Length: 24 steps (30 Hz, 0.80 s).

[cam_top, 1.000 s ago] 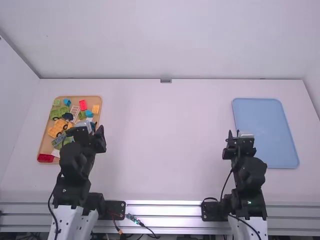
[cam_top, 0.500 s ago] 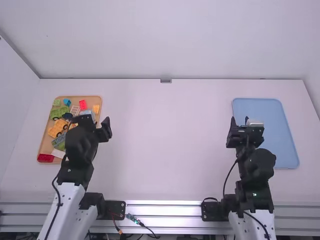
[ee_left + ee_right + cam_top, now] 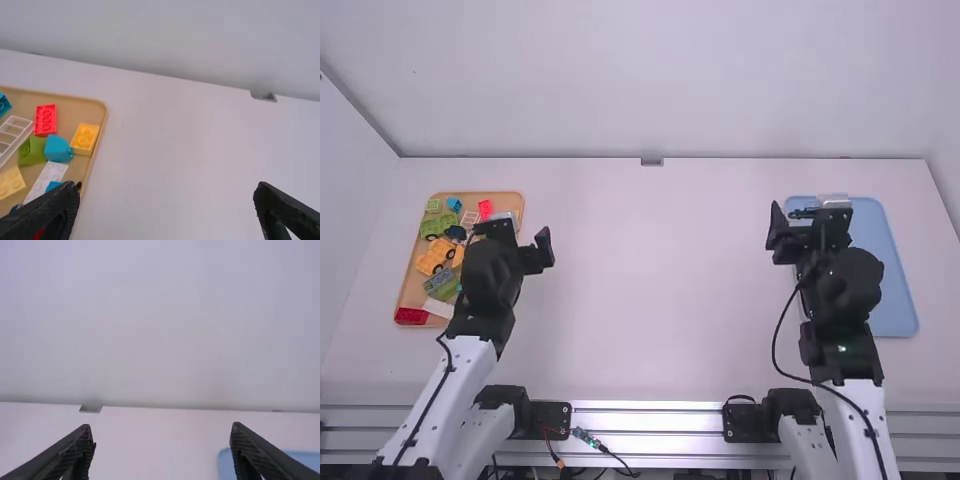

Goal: Assemble lego blocks to make yellow taxi

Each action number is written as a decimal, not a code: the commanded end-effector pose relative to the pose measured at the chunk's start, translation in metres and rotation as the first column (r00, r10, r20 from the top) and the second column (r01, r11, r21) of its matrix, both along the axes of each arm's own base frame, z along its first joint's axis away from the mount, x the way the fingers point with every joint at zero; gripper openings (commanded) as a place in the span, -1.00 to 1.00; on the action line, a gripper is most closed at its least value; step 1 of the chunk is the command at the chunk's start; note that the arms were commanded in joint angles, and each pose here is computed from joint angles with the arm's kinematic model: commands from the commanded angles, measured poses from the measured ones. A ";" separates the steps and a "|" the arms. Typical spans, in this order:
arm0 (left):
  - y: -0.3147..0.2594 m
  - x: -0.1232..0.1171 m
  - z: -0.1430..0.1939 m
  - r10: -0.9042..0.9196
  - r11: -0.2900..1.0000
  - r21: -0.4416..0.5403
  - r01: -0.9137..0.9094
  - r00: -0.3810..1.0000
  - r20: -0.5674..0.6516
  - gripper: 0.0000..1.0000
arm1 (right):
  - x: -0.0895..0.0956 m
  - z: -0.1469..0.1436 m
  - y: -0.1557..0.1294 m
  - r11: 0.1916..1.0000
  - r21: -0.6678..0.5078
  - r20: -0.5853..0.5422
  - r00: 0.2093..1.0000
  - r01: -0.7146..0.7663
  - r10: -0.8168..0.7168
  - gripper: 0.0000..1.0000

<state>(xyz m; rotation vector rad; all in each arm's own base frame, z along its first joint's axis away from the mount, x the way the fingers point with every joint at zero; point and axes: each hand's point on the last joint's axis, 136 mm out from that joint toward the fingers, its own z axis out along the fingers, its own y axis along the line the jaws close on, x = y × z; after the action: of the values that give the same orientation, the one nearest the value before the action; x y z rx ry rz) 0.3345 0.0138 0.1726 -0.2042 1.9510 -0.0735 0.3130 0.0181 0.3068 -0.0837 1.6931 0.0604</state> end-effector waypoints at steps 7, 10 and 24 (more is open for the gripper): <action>0.003 0.004 -0.001 0.058 0.992 -0.110 -0.058 0.998 -0.006 0.98 | 0.028 -0.022 0.000 1.000 0.010 -0.134 0.991 0.006 -0.005 0.76; 0.003 0.004 0.003 0.067 0.990 -0.126 -0.065 0.998 0.009 0.98 | 0.035 -0.032 0.000 1.000 0.010 -0.158 0.987 0.006 -0.004 0.84; 0.079 -0.012 0.000 0.309 0.944 -0.023 -0.328 0.909 -0.280 0.98 | 0.065 -0.091 0.003 1.000 0.008 -0.312 0.950 0.001 0.001 0.98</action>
<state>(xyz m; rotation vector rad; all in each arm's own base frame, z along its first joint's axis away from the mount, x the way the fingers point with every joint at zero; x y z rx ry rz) 0.3150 0.0750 0.1508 -0.6055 2.1798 0.0469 0.3710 0.0194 0.2068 -0.0711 2.0250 0.0806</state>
